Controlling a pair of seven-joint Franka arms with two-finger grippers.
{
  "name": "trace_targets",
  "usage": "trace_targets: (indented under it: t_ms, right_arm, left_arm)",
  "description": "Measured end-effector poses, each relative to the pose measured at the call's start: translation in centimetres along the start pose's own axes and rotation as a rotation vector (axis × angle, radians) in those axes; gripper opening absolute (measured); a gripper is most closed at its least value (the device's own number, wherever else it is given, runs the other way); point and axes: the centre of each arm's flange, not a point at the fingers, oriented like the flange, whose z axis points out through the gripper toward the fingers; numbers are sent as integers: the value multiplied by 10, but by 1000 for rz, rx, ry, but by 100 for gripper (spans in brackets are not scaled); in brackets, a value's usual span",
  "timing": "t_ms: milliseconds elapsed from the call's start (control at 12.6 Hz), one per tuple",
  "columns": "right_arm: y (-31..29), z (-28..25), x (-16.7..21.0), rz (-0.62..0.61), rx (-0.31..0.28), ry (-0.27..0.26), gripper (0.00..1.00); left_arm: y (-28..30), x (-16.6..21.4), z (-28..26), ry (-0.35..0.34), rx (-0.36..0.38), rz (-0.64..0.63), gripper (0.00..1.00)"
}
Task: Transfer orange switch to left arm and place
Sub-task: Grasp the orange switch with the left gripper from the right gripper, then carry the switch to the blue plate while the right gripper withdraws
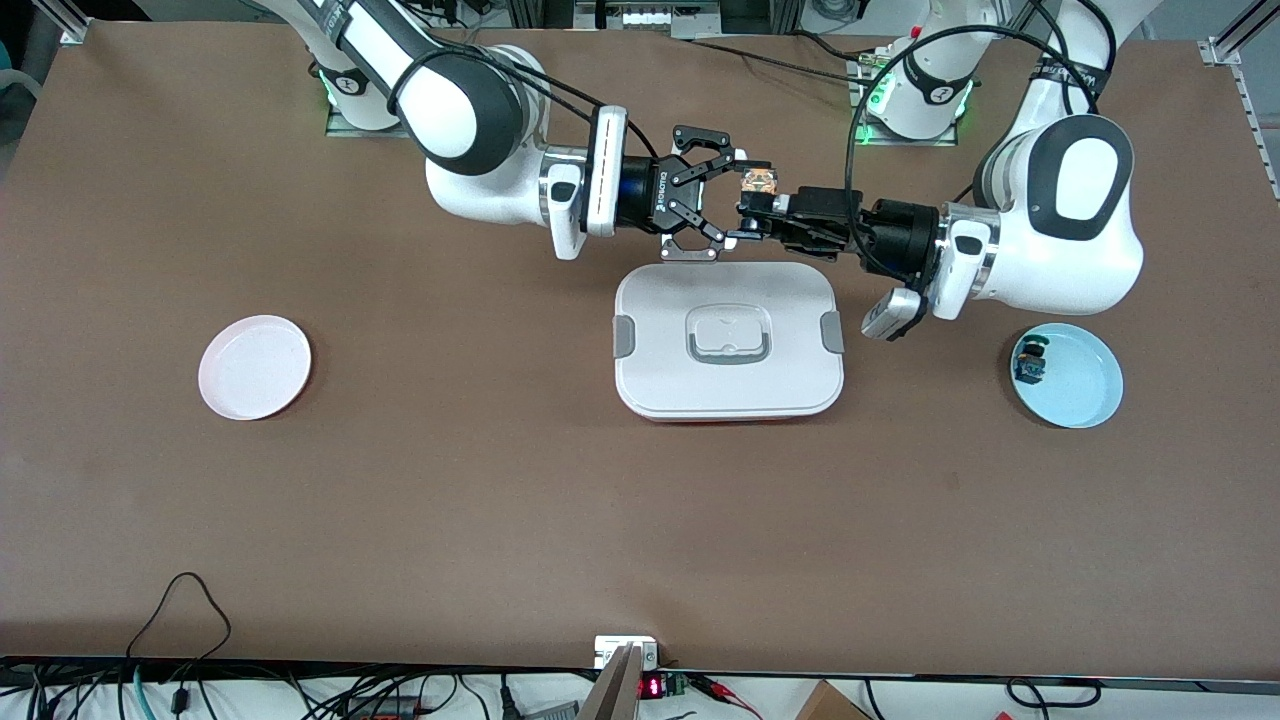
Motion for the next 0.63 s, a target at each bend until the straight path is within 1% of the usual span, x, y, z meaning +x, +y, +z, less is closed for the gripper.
trace_targets:
  t_ms: [79,553,633]
  right_arm:
    - [0,0,1,-8,-1,2,72]
    - [-1,2,4,-7,3,8,72]
    - [-1,2,3,7,1,8,78]
  left_arm:
    - [0,0,0,0,-2,-13,39]
    - [4,-2,-1,1,-1,-30,38]
    - [5,-3,0,-4,-1,-29,38]
